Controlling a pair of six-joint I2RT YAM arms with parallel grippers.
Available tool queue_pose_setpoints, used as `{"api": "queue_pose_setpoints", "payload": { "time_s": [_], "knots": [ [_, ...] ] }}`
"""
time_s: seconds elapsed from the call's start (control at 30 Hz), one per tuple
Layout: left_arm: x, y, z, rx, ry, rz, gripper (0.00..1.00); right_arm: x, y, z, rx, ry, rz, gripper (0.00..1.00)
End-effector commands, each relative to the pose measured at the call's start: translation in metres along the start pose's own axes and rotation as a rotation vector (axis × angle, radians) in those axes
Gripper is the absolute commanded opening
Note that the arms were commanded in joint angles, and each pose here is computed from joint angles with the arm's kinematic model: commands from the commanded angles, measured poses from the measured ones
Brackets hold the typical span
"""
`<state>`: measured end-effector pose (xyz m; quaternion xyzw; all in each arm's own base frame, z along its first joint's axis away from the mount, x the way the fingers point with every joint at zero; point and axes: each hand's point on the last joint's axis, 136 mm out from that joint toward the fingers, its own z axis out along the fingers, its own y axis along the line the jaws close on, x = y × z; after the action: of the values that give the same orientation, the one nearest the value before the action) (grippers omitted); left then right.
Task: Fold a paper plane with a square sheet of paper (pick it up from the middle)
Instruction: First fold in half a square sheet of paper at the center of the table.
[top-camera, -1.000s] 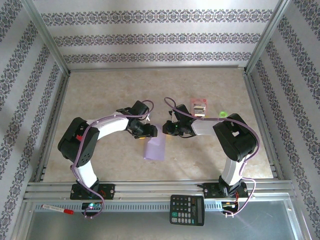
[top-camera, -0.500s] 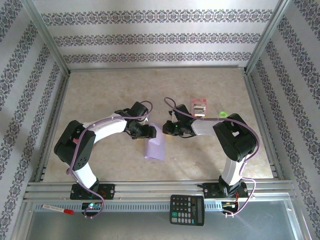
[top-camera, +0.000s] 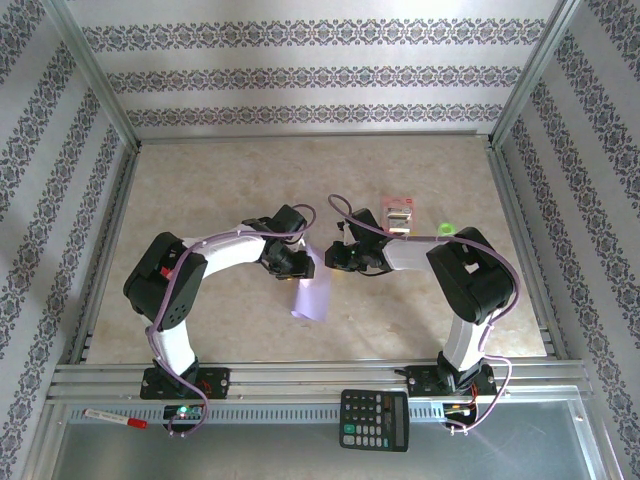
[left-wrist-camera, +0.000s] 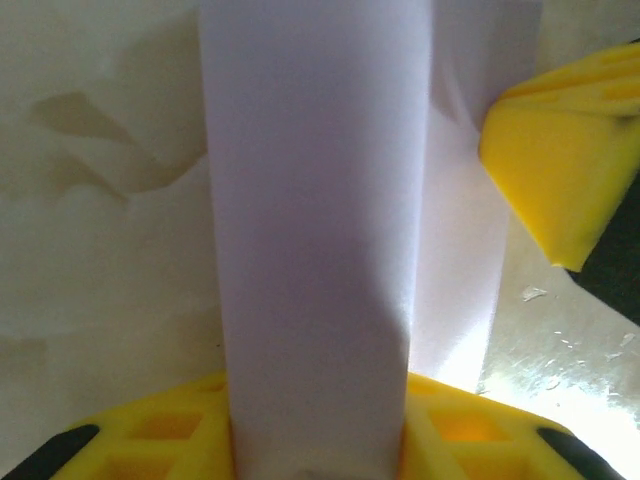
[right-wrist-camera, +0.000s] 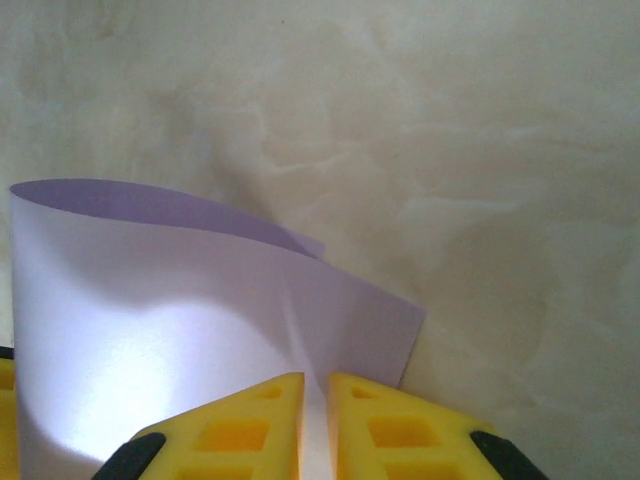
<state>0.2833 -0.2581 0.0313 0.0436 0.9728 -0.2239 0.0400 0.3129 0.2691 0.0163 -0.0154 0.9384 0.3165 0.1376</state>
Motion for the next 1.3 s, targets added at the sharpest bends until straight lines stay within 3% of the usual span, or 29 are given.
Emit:
{"api": "queue_pose_setpoints", "payload": {
  "time_s": [0.0,0.23,0.37,0.73,1.27],
  "knots": [
    [0.002,-0.015,-0.005,0.073,-0.008,0.011,0.33,0.023,-0.019,-0.006,0.048,0.081,0.016,0.19],
    [0.003,-0.029,-0.005,0.274,-0.014,-0.075,0.19,0.011,-0.003,-0.031,-0.050,0.039,-0.009,0.26],
    [0.003,-0.032,-0.008,0.313,-0.032,-0.095,0.15,0.011,-0.010,-0.049,-0.042,0.012,-0.003,0.28],
    [0.014,-0.014,0.005,0.257,-0.022,-0.128,0.08,0.021,-0.015,-0.054,-0.043,0.013,0.009,0.29],
    [0.024,-0.003,0.015,0.226,0.013,-0.125,0.08,0.038,-0.005,-0.053,-0.083,0.066,0.015,0.29]
  ]
}}
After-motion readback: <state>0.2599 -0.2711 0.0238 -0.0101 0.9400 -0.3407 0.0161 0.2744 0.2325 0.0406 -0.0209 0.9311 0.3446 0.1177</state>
